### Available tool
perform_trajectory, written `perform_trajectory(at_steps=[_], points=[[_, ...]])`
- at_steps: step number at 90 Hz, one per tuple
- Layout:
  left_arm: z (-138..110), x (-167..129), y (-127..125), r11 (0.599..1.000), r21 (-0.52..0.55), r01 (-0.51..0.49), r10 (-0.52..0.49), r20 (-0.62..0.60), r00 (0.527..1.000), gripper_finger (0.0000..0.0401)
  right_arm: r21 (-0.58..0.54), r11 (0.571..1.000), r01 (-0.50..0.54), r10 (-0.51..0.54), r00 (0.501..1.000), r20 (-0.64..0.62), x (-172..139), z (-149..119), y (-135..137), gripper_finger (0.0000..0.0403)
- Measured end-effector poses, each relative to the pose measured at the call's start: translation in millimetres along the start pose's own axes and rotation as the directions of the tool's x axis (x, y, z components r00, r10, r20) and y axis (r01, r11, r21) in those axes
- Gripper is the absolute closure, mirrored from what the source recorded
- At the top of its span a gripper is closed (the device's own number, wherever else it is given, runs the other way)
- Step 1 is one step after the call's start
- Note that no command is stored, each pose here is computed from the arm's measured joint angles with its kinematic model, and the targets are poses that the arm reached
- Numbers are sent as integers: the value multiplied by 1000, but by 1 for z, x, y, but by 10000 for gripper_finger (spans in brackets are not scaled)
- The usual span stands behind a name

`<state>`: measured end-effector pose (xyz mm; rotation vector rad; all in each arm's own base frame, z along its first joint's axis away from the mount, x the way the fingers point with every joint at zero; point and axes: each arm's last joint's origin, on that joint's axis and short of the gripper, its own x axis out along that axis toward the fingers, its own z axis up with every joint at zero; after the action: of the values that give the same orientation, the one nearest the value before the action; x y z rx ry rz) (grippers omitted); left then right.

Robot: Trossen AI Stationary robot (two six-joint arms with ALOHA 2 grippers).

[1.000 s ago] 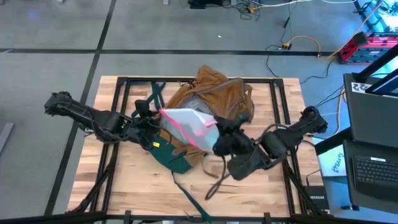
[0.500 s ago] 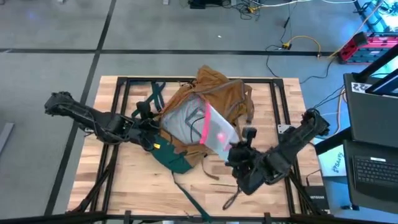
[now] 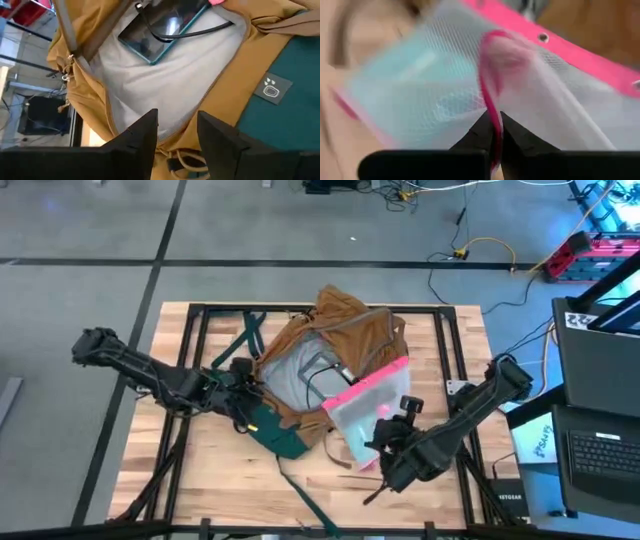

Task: Unpack backpack
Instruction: Remove the pink zipper pouch from the brown backpack

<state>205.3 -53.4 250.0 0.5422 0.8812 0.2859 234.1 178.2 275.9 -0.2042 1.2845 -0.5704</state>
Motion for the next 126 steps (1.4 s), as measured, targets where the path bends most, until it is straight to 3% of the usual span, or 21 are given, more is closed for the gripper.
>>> perform_trajectory(at_steps=[27, 53, 81, 92, 115, 126], points=[[-1, 4, -3, 1000, 13, -1, 1, 19, 1000, 278, 95, 994, 57, -25, 952, -305, 44, -43, 14, 402], [2, 4, -4, 999, 6, 44, -44, 56, 997, 278, 129, 987, 97, -58, 959, -279, 50, -52, 16, 368], [2, 4, -4, 999, 6, 44, -44, 56, 997, 278, 123, 985, 118, -90, 973, -212, 50, -50, 15, 203], [2, 4, -4, 999, 3, 44, -44, 56, 997, 278, 119, 984, 132, -111, 980, -168, 51, -48, 15, 159], [2, 4, -4, 999, 2, 44, -44, 55, 997, 278, 93, 981, 168, -152, 975, -159, 47, -47, 10, 143], [2, 4, -4, 999, 2, 44, -44, 55, 997, 278, 100, 987, 125, -122, 992, -33, 45, -39, 15, 143]])
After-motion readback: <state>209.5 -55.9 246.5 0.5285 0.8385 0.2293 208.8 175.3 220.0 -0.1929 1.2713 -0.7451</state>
